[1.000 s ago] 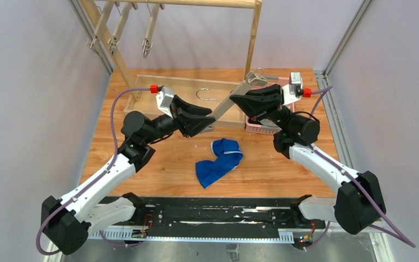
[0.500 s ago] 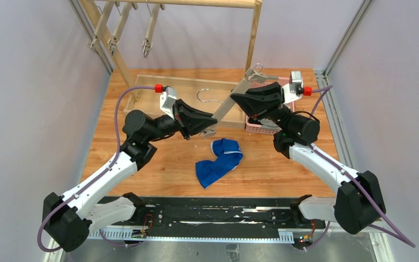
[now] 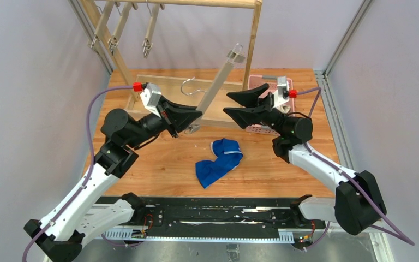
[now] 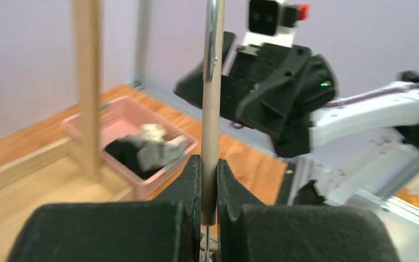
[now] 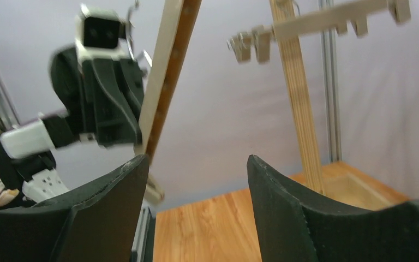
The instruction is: Remove the underwear clipped to the hanger
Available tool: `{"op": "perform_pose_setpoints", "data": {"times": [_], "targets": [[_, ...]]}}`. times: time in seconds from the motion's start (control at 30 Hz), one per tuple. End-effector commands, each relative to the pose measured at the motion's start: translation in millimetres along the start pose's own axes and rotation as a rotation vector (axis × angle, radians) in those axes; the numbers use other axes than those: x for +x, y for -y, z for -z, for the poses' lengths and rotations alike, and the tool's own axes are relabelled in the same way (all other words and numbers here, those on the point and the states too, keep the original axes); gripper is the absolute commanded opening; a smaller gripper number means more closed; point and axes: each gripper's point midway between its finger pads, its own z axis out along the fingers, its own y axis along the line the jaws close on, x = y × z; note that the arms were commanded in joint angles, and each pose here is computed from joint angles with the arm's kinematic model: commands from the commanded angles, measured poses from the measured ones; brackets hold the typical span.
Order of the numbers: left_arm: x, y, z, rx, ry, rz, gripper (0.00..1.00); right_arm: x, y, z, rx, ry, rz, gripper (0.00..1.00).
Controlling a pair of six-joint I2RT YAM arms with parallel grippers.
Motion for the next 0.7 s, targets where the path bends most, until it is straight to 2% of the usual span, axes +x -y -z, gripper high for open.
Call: {"op": "perform_pose_setpoints", "data": {"times": [0.0, 0.1, 0.23, 0.33, 0.47, 0.67], "targets": [[29.1, -67.3, 39.5, -0.429, -0.256, -0.089, 0.0, 53.6, 16.0, 26.9, 0.113, -0.213, 0.013, 0.68], [47.3, -102.0, 75.9, -0.66, -0.45, -0.152, 0.0, 97.0, 26.2, 53.8, 0.245, -0.411, 0.057, 0.68], [51.0, -119.4, 99.5, -0.795, -0.583, -0.198, 0.0, 157.7, 26.6, 96.9, 0.391, -0.756, 0.201, 0.69], [46.9, -121.8, 96.8, -0.8, -0.602, -0.212, 0.0, 191.0, 25.9, 129.8, 0.46, -0.929, 0.219, 0.7], [35.6, -123.9, 80.6, -0.784, -0.584, -0.215, 0.0, 231.0, 21.3, 161.5, 0.49, -1.07, 0.17, 0.71], [19.4, -126.0, 47.8, -0.734, -0.571, -0.205, 0.0, 272.3, 13.2, 173.7, 0.463, -1.235, 0.202, 0.73]]}}
